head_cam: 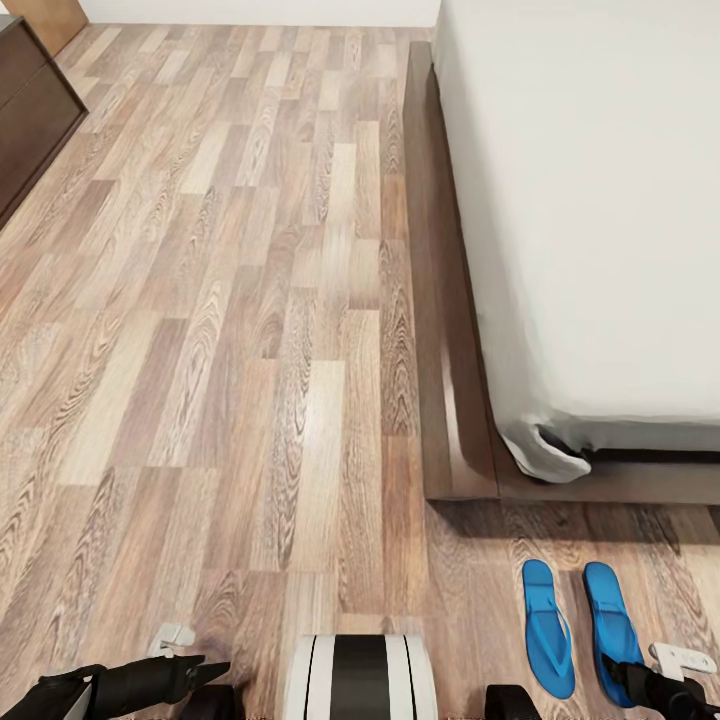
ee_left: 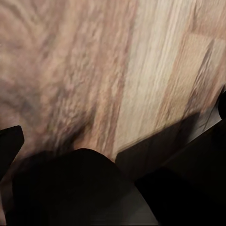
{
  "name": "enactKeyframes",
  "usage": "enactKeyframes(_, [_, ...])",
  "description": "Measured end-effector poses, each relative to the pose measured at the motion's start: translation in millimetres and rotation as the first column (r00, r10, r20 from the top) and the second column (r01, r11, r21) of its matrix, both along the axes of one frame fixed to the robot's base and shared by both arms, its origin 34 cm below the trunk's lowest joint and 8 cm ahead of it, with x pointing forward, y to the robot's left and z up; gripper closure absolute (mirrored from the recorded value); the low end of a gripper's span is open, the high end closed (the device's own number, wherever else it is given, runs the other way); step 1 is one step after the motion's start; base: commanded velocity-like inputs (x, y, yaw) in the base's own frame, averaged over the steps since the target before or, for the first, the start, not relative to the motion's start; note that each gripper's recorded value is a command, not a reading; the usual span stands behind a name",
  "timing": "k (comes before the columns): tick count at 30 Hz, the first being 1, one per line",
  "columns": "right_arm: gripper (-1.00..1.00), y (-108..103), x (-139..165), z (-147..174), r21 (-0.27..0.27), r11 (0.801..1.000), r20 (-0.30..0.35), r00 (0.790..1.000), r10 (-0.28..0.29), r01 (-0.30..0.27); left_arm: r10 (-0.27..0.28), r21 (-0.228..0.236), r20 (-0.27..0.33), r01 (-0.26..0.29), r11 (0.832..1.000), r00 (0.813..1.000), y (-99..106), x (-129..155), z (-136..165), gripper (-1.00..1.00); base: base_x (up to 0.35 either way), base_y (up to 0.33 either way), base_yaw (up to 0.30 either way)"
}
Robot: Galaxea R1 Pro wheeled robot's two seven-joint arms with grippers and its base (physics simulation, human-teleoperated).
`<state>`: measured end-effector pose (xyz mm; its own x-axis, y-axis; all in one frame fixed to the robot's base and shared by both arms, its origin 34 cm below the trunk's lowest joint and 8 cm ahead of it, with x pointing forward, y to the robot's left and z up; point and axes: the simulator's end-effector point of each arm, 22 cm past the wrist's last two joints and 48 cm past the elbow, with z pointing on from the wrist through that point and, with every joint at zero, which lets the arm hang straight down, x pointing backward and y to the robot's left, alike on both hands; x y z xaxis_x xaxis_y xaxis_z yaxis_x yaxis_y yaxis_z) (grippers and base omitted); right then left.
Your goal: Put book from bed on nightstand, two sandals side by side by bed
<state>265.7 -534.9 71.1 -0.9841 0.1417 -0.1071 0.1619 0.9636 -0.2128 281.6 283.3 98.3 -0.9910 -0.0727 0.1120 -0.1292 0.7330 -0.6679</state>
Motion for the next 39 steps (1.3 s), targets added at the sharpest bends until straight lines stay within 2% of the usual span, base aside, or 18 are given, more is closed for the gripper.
enactKeyframes(9, [1.00,0.0,-15.5,-7.3,0.000,1.000,-0.037,0.999,0.000,0.000,0.000,0.000,-0.037,0.000,1.000,0.999,0.0,-14.6,-7.9,-1.00,0.000,0.000,0.000])
enactKeyframes(21, [1.00,0.1,-15.1,-7.4,0.001,1.000,-0.036,0.999,0.000,0.000,0.000,0.000,-0.037,0.000,1.000,0.999,0.0,-14.5,-7.9,-1.00,0.000,0.000,0.000])
enactKeyframes(30, [1.00,-1.7,-1.3,-5.8,-0.012,1.000,0.026,0.999,0.026,-0.026,0.000,0.000,-0.037,0.000,1.000,0.999,0.2,-14.5,-7.9,-1.00,0.000,0.000,0.000])
enactKeyframes(39, [1.00,-1.0,-0.6,-5.8,-0.010,1.000,0.031,0.999,0.030,-0.029,0.000,0.000,-0.037,0.000,1.000,0.999,0.0,-14.5,-7.8,-1.00,0.000,0.000,0.000])
